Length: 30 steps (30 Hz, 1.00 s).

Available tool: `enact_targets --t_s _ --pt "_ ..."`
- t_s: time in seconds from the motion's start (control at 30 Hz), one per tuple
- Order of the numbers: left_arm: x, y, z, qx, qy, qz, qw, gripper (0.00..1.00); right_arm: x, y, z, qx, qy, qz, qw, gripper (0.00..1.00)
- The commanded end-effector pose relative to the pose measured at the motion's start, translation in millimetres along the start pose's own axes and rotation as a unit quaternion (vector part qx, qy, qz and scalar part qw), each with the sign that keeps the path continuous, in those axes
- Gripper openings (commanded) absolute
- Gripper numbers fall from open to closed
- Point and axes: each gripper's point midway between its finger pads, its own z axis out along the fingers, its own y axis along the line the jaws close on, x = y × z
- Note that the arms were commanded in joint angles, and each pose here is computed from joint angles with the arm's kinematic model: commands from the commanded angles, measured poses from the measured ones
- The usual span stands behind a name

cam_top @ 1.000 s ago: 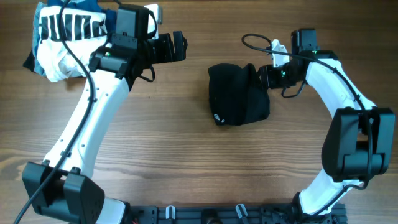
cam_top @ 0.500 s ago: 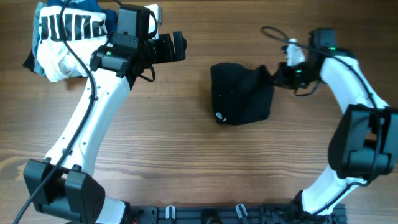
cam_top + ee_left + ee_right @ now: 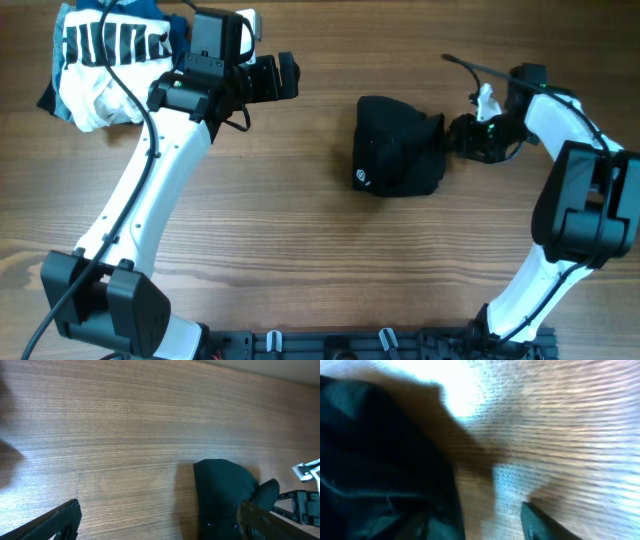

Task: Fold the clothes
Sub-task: 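Grasp the folded black bundle with the left gripper and lift it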

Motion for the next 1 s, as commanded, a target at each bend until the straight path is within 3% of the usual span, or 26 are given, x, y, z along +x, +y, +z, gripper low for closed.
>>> enact_targets --t_s 0.0,0.07,0.13,0.2,0.27,0.37,0.47,0.97 --pt "10.7 -16.0 8.6 0.009 0.013 0.042 0.999 1.0 -33.9 33.5 -69.1 -0.022 -0.073 -0.028 0.997 0.66" --pt "17.3 -32.8 10.1 0.022 0.016 0.077 0.997 1.0 -41.6 44.0 -92.6 -0.02 -0.097 -0.039 0.994 0.69" --pt "34.6 -65.4 16.3 0.047 0.028 0.13 0.99 1.0 -50.8 53.3 -123.0 -0.005 -0.136 -0.034 0.99 0.87" --pt "52.8 -85.5 27.1 0.061 0.046 0.152 0.985 1.0 -54.3 49.7 -132.3 0.014 -0.154 -0.019 0.988 0.94" --pt "78.1 -100.7 45.4 0.07 0.078 0.17 0.98 1.0 -53.8 48.7 -132.1 0.016 -0.153 -0.018 0.988 0.95" --pt "137.1 -120.2 76.2 0.097 0.153 0.249 0.952 1.0 -54.0 39.0 -132.6 0.04 -0.155 0.008 0.987 0.96" --pt "165.0 -117.4 81.6 0.084 0.193 0.276 0.938 1.0 -53.4 35.3 -133.1 0.048 -0.154 0.012 0.987 0.96" --pt "222.8 -76.2 123.4 0.038 0.291 0.296 0.909 1.0 -58.5 35.7 -134.8 0.045 -0.165 0.02 0.985 0.97"
